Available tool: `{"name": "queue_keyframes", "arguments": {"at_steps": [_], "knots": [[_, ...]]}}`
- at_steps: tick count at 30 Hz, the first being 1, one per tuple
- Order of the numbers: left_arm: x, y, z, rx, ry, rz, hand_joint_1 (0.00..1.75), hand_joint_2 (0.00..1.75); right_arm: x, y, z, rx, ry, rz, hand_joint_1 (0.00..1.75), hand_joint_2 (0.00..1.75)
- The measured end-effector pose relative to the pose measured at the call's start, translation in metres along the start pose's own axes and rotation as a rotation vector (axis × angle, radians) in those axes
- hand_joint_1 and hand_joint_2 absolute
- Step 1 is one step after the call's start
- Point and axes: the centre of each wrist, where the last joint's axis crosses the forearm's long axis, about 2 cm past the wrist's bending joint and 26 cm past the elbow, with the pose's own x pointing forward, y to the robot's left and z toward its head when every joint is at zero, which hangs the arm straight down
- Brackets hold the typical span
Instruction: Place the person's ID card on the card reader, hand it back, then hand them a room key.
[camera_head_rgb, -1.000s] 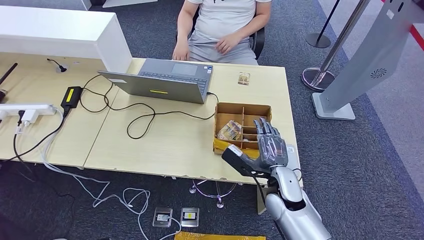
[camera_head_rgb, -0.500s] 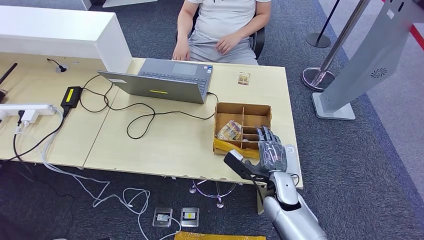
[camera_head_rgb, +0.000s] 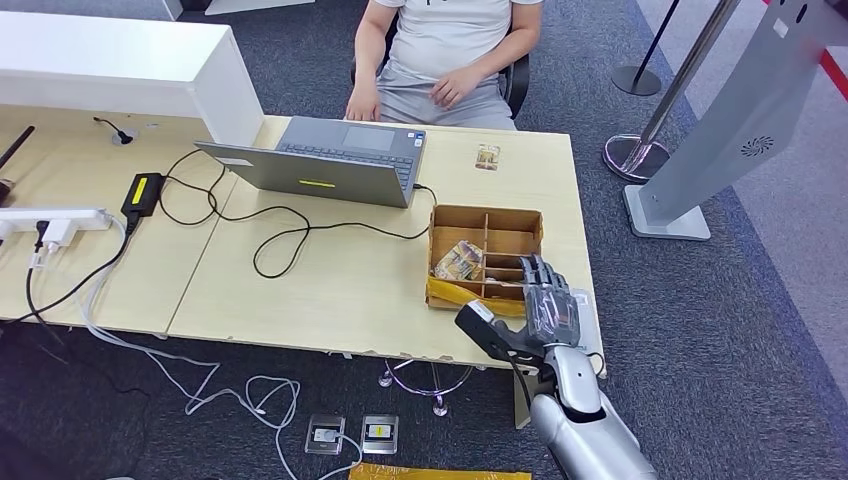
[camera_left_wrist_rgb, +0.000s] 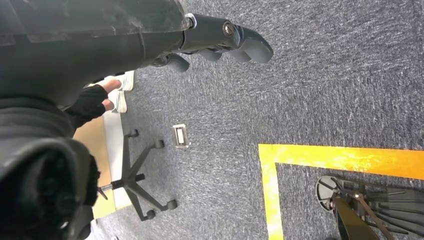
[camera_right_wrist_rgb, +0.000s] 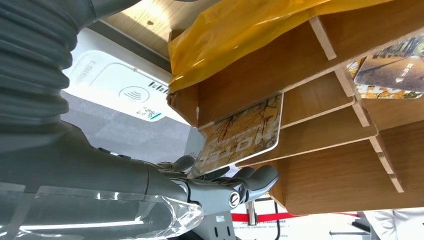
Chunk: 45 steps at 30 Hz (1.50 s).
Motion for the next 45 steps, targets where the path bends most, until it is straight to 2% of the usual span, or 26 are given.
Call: {"name": "queue_keyframes", "arguments": {"at_steps": [12,31,32,33,36,37,45], "knots": [[-0.001,0.0,0.0,-0.001,0.001,-0.008,0.0,0.0,-0.003,-0.018,-0.007,-0.033,-0.016,0.005,0.0,1.75],[-0.001,0.0,0.0,0.002,0.002,-0.006,0.0,0.0,0.0,-0.026,-0.008,-0.023,-0.032,0.012,0.0,1.75],[-0.001,0.0,0.0,0.002,0.002,-0.005,0.0,0.0,0.0,-0.026,-0.008,-0.015,-0.03,0.013,0.04,1.75],[-0.001,0.0,0.0,0.003,0.002,-0.002,0.0,0.0,0.0,-0.025,-0.007,-0.006,-0.026,0.014,0.41,1.75],[-0.001,0.0,0.0,0.003,0.003,0.006,0.0,0.0,0.002,-0.025,-0.006,0.02,-0.018,0.016,1.68,1.75],[-0.001,0.0,0.0,0.003,0.003,0.008,0.0,0.0,0.002,-0.026,-0.006,0.027,-0.016,0.017,1.75,1.75],[-0.001,0.0,0.0,0.004,0.005,0.016,0.0,0.0,0.007,-0.028,-0.003,0.07,-0.007,0.022,1.75,1.75]]}}
